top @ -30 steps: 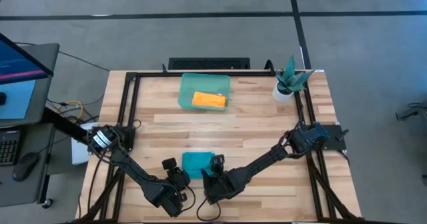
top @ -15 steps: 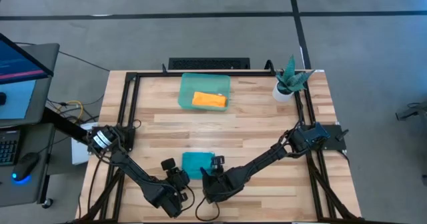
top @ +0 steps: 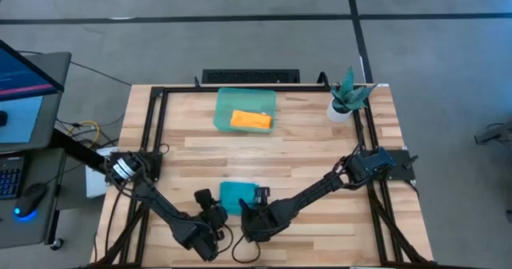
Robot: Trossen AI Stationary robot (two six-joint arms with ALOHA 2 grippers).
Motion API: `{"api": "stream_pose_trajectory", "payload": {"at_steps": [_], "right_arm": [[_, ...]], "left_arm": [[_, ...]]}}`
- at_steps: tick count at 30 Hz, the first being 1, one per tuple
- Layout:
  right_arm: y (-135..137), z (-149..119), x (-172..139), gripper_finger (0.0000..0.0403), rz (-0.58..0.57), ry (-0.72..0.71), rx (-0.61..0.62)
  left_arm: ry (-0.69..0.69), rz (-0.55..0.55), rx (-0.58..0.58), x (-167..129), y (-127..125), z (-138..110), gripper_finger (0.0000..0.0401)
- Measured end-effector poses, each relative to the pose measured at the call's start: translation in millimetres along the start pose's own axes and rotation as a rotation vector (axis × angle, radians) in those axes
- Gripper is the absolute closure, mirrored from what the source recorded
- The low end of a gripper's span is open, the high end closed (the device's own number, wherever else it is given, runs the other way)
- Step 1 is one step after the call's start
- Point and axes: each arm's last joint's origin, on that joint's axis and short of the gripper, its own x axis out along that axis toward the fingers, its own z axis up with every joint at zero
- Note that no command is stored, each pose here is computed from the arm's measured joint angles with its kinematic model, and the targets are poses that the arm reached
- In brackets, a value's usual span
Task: Roll microfiber towels into tight, uniform cylinder then place into a basket
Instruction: Roll the blue microfiber towel
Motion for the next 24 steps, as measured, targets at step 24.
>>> {"api": "stream_pose_trajectory", "payload": {"at_steps": [24], "right_arm": [[-1.2, 2.8, -3.6, 0.0395, 0.041, 0.026, 0.036]], "left_arm": [[-0.152, 0.054, 0.348, -61.1, -14.3, -9.3, 0.0189]]}}
